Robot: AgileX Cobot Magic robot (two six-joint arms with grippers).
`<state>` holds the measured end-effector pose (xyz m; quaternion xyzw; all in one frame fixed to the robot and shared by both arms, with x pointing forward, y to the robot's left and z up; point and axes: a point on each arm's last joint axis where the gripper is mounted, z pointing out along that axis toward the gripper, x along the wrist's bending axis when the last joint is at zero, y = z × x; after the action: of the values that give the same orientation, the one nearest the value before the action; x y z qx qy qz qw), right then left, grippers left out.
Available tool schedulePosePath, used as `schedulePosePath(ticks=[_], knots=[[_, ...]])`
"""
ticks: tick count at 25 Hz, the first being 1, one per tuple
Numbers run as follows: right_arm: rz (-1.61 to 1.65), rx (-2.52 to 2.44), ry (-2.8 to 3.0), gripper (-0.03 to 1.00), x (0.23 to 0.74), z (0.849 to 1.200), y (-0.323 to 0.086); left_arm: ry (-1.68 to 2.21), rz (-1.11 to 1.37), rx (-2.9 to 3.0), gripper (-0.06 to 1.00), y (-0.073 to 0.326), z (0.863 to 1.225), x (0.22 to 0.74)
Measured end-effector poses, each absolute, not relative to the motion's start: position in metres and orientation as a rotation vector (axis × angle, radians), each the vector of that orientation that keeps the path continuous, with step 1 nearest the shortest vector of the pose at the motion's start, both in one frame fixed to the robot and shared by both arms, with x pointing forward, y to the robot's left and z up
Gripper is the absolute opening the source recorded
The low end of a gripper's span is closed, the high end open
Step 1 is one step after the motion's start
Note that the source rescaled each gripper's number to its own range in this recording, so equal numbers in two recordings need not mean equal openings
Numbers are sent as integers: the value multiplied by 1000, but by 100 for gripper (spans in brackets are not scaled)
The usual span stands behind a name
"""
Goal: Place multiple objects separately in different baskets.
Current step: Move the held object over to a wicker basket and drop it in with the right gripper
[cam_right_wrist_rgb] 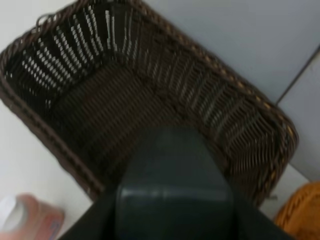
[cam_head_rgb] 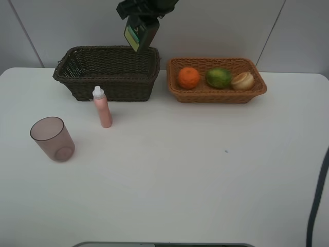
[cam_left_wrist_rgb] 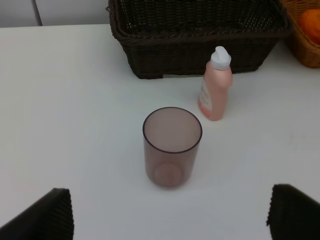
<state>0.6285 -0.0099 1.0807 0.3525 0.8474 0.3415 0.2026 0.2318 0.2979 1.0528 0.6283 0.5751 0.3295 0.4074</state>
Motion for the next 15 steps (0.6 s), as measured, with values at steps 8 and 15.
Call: schedulePosePath(ticks=[8, 15], knots=[[1083, 972, 2272, 0, 652, 1044, 8, 1450, 831, 1584, 100, 298, 1053, 232], [1100, 974, 2257, 0, 663, 1012, 17, 1450, 831, 1584, 100, 298, 1053, 232]])
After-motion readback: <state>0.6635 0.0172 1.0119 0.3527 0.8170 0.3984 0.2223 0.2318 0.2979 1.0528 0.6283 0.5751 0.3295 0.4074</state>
